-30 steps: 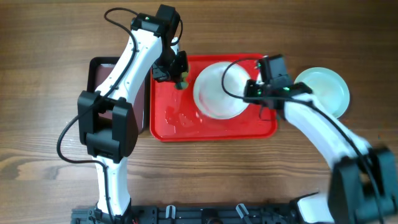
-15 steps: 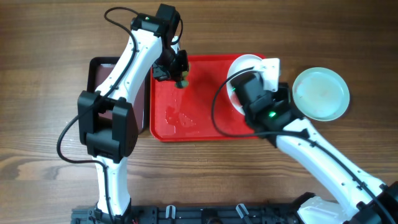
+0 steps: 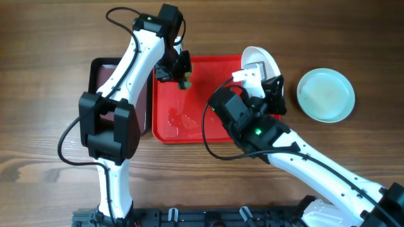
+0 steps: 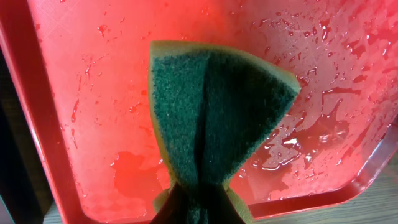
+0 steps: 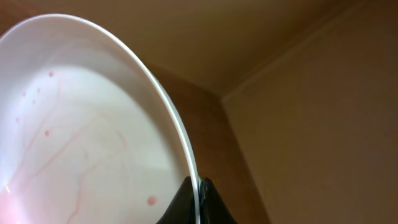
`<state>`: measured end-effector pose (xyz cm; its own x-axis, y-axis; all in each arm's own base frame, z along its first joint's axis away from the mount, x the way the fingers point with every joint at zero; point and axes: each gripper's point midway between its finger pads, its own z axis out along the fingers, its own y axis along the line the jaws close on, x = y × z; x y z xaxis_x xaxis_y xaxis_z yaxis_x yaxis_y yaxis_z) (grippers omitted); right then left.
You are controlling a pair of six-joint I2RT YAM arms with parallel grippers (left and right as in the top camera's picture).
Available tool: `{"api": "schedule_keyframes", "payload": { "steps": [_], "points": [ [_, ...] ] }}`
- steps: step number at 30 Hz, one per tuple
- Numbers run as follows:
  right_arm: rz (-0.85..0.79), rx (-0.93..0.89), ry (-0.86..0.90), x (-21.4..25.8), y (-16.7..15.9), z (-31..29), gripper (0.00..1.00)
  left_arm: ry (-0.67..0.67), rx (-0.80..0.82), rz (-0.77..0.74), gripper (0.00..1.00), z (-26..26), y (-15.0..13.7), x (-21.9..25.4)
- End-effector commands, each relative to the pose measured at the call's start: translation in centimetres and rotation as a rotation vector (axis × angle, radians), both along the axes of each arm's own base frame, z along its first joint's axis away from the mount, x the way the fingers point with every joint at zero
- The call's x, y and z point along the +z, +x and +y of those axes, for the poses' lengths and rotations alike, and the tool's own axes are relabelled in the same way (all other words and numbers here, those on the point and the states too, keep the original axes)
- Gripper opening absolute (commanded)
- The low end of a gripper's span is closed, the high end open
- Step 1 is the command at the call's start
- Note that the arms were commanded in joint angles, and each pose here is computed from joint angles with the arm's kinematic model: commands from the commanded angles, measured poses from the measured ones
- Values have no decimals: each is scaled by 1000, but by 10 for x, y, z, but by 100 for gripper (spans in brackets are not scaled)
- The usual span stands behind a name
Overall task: Clean dirty plates on tray and stack at the side
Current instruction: 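Lift the plate with the right gripper and stack it on the cleaned plates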
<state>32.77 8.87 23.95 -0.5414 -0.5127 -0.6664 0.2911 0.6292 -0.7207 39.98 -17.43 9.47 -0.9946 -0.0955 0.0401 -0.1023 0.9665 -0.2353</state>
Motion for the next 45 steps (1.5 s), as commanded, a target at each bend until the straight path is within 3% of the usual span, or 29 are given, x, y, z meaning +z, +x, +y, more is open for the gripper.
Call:
{"api": "schedule_keyframes", "payload": {
  "steps": [1,10,12,15,17,19,24,30,38,45],
  "points": [
    [-19,-15,-66,18,-1,-2,4,2,-12,-27,4,3,0,9],
    [-29,-12,-53,19,0,-1,4,3,-12,-28,4,3,1,9],
    [23,56,-8,7,5,10,4,3,-12,-28,4,3,1,9],
    [187,239,164,-34,8,42,4,3,-12,-28,4,3,1,9],
    [330,303,456,-74,-5,67,4,3,-12,-27,4,3,0,9],
    [413,203,666,-98,-18,61,4,3,-12,-27,4,3,0,9],
    [554,91,916,-121,-18,31,4,3,-12,-27,4,3,0,9],
    [490,-106,1288,-123,3,-58,4,3,-12,-28,4,3,1,9],
    [202,-590,1431,-153,-37,-224,4,-1,-12,-39,4,2,3,9],
    [102,-741,1389,-189,-39,-271,4,-7,-12,-56,4,1,7,9]
  ]
}}
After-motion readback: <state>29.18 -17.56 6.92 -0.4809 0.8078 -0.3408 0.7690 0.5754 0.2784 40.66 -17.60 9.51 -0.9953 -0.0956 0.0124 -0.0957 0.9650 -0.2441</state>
